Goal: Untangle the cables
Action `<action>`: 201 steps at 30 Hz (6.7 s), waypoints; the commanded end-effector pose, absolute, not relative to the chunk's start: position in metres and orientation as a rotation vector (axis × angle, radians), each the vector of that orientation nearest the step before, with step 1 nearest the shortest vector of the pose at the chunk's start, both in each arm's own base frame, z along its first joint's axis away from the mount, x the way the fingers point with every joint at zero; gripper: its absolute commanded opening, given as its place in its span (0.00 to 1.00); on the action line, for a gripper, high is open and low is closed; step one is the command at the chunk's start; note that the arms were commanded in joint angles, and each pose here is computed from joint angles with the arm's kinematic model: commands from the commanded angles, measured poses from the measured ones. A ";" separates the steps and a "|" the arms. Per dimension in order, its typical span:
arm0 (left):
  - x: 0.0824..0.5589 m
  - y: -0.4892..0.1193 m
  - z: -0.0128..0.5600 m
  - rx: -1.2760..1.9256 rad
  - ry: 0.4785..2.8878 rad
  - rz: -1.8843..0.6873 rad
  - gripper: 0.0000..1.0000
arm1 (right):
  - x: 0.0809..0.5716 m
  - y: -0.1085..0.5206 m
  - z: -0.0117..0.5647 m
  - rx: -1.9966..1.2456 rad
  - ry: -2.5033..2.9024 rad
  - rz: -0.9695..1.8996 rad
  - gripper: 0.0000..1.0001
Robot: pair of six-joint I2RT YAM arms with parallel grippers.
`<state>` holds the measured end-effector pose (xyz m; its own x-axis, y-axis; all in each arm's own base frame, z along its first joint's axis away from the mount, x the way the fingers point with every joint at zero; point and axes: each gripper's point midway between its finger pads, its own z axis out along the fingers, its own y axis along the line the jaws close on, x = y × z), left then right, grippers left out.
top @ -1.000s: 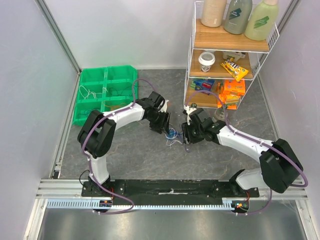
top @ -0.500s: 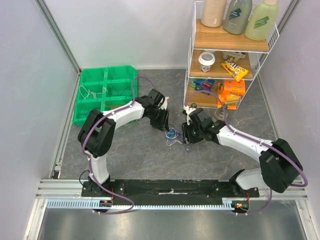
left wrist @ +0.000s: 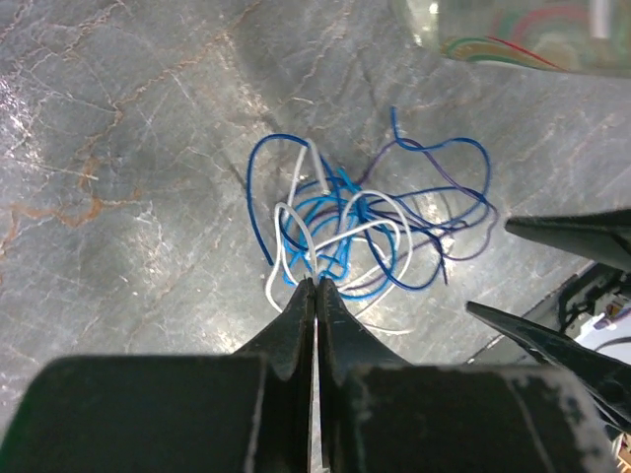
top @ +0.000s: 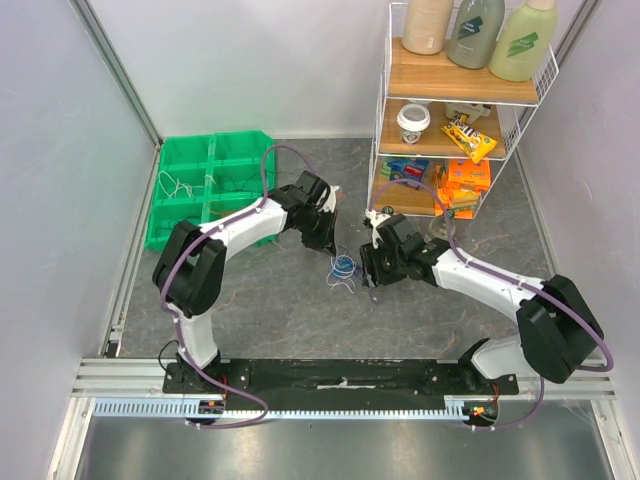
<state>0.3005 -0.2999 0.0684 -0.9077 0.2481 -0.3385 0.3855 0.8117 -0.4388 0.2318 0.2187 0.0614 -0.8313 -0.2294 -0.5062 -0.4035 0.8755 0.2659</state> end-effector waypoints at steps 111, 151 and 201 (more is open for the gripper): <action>0.448 -0.005 0.222 -0.835 2.222 -0.217 0.91 | 0.218 0.184 0.078 -0.430 2.452 0.389 0.62; 0.259 -0.334 0.039 0.644 2.896 -0.467 0.64 | 0.209 0.158 0.081 -0.183 2.430 0.343 0.00; 0.358 -0.262 0.159 0.313 2.439 -0.329 0.02 | 0.211 0.154 0.073 -0.214 2.462 0.277 0.00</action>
